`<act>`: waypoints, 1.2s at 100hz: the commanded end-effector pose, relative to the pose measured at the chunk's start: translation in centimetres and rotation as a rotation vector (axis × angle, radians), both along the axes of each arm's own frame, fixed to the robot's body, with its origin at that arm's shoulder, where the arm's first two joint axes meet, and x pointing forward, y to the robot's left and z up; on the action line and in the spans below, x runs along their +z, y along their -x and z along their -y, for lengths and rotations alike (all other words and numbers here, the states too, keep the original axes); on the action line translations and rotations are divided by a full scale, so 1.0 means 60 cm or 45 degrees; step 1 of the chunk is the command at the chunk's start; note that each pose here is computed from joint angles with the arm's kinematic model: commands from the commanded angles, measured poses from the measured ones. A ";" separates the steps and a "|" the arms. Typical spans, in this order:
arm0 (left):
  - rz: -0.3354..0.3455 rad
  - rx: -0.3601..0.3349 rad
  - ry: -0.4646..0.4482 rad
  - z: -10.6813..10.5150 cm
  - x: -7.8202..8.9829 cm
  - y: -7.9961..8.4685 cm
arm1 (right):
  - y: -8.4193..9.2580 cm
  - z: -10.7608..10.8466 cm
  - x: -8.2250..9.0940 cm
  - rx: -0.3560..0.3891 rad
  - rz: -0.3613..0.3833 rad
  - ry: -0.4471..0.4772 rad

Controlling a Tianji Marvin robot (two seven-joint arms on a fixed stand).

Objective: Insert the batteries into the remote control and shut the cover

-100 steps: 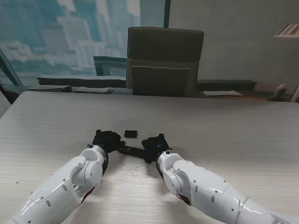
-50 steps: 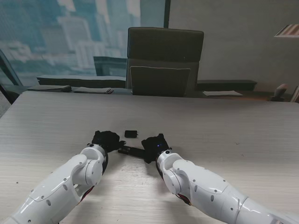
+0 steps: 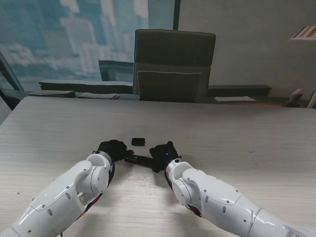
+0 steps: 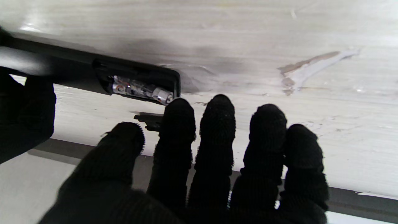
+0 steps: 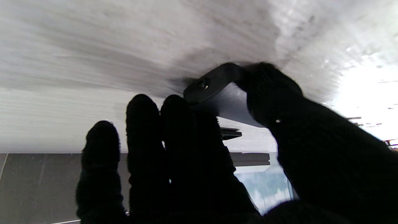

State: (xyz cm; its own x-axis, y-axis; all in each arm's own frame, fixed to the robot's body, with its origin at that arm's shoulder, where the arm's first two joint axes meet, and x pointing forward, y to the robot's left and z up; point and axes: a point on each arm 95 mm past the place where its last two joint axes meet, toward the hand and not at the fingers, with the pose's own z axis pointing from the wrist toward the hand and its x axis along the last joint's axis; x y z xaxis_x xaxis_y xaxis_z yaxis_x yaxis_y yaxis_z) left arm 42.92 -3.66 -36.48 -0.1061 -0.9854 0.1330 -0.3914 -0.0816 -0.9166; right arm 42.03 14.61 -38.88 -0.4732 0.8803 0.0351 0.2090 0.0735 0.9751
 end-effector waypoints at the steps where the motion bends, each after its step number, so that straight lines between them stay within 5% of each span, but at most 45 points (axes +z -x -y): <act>1: -0.023 -0.001 -0.005 0.004 0.000 0.002 | 0.023 0.004 -0.039 0.011 -0.094 0.037; 120: -0.033 -0.023 -0.025 0.023 -0.014 0.007 | 0.021 -0.001 -0.039 0.010 -0.105 0.016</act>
